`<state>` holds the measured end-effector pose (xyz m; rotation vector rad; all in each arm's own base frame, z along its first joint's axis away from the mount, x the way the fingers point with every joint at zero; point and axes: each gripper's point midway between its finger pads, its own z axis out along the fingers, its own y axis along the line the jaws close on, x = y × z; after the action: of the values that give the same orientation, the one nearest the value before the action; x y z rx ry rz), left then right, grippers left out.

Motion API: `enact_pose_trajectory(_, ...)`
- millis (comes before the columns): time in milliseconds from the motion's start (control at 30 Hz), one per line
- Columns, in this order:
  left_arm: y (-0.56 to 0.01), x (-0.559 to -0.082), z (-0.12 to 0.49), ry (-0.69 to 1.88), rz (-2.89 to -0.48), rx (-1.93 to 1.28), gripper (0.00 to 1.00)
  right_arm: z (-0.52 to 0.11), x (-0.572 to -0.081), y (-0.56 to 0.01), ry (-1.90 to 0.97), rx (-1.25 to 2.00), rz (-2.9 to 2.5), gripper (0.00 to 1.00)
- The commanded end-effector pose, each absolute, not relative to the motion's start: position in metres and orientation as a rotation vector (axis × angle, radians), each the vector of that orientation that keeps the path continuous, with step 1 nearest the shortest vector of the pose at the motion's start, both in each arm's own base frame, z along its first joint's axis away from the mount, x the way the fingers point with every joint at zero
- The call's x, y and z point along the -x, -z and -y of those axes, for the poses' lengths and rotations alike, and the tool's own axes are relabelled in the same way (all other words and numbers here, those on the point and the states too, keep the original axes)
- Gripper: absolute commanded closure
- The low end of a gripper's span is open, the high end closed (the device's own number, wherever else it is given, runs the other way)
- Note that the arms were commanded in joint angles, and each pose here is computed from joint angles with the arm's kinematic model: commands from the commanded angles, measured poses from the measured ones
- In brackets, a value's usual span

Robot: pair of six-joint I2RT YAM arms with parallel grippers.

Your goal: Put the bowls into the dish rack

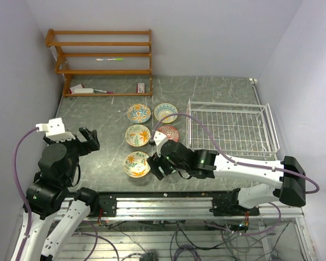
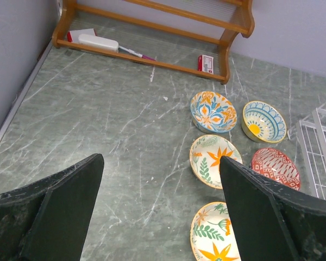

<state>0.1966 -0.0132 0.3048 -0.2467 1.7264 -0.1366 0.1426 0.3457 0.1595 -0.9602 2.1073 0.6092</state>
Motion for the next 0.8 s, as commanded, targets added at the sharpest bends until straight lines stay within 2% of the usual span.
enact_pose_trajectory(0,-0.322,-0.187,0.004,0.135,-1.674,0.282,0.02,-0.336,-0.136,-0.137,-0.586,0.971,-2.164,0.36)
enact_pose_trajectory(133,-0.322,-0.186,0.004,0.144,-1.67,0.286,0.02,-0.33,-0.136,-0.113,-0.523,1.0,-2.21,0.4)
enact_pose_trajectory(433,-0.319,-0.186,0.004,0.148,-1.669,0.294,0.02,-0.326,-0.143,-0.081,-0.413,1.038,-2.233,0.41)
enact_pose_trajectory(767,-0.313,-0.189,0.005,0.144,-1.683,0.3,0.02,-0.321,-0.153,-0.052,-0.294,1.047,-2.257,0.5)
